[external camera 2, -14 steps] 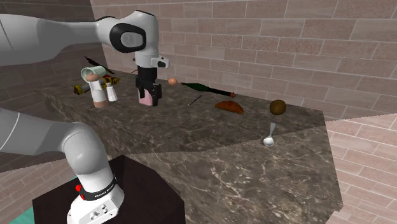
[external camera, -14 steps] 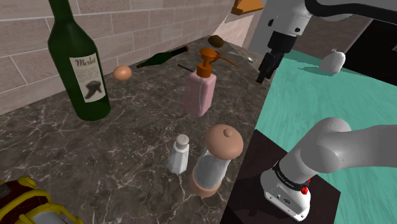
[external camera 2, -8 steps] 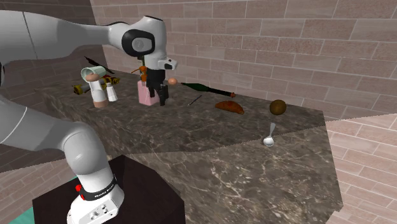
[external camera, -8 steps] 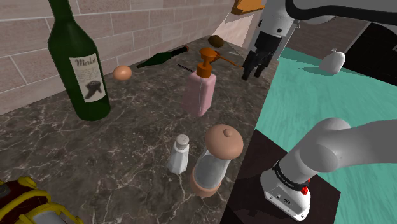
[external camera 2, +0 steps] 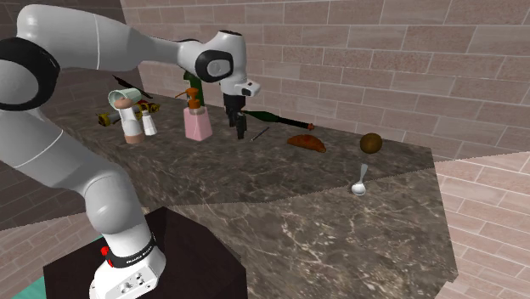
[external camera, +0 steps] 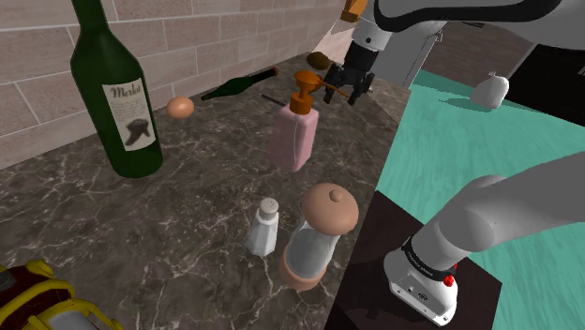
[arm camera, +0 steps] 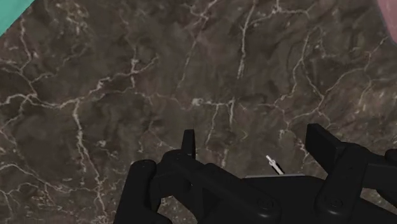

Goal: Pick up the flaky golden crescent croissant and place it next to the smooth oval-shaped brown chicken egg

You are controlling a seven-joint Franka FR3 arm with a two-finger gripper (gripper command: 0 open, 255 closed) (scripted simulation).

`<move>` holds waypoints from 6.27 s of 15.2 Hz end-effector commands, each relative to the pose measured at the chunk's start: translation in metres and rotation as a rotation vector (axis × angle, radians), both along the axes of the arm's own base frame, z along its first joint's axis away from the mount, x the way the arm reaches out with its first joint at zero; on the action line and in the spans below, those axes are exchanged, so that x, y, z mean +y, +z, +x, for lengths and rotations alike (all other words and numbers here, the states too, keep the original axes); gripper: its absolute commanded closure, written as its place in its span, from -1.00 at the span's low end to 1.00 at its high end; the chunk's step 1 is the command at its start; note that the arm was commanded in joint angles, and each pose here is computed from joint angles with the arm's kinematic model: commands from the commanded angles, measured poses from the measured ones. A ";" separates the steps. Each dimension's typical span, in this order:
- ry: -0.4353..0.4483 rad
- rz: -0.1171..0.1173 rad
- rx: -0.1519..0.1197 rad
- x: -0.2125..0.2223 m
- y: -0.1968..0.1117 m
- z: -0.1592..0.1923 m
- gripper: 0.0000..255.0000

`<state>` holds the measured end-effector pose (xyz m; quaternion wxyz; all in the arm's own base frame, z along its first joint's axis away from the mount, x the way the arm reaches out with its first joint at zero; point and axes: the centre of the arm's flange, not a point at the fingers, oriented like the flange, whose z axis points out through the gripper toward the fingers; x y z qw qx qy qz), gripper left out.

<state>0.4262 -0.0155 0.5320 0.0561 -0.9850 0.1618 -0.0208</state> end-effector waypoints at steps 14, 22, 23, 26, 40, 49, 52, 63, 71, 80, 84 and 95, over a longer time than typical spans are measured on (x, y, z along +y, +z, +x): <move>-0.525 0.001 -0.120 -0.083 -0.027 0.146 -1.00; -0.694 0.001 -0.158 -0.125 -0.048 0.186 -1.00; -0.694 0.001 -0.158 -0.125 -0.053 0.188 -1.00; -0.694 0.001 -0.158 -0.125 -0.068 0.192 -1.00; -0.694 0.001 -0.158 -0.125 -0.071 0.192 1.00; -0.694 0.001 -0.158 -0.125 -0.050 0.192 1.00; -0.694 0.001 -0.158 -0.125 -0.034 0.192 1.00; -0.694 0.001 -0.158 -0.125 0.024 0.192 1.00; -0.694 0.001 -0.158 -0.113 0.056 0.188 1.00; -0.694 0.001 -0.158 -0.001 0.056 0.149 1.00; -0.694 0.001 -0.158 0.049 0.056 0.132 1.00; -0.694 0.001 -0.158 0.186 0.056 0.084 1.00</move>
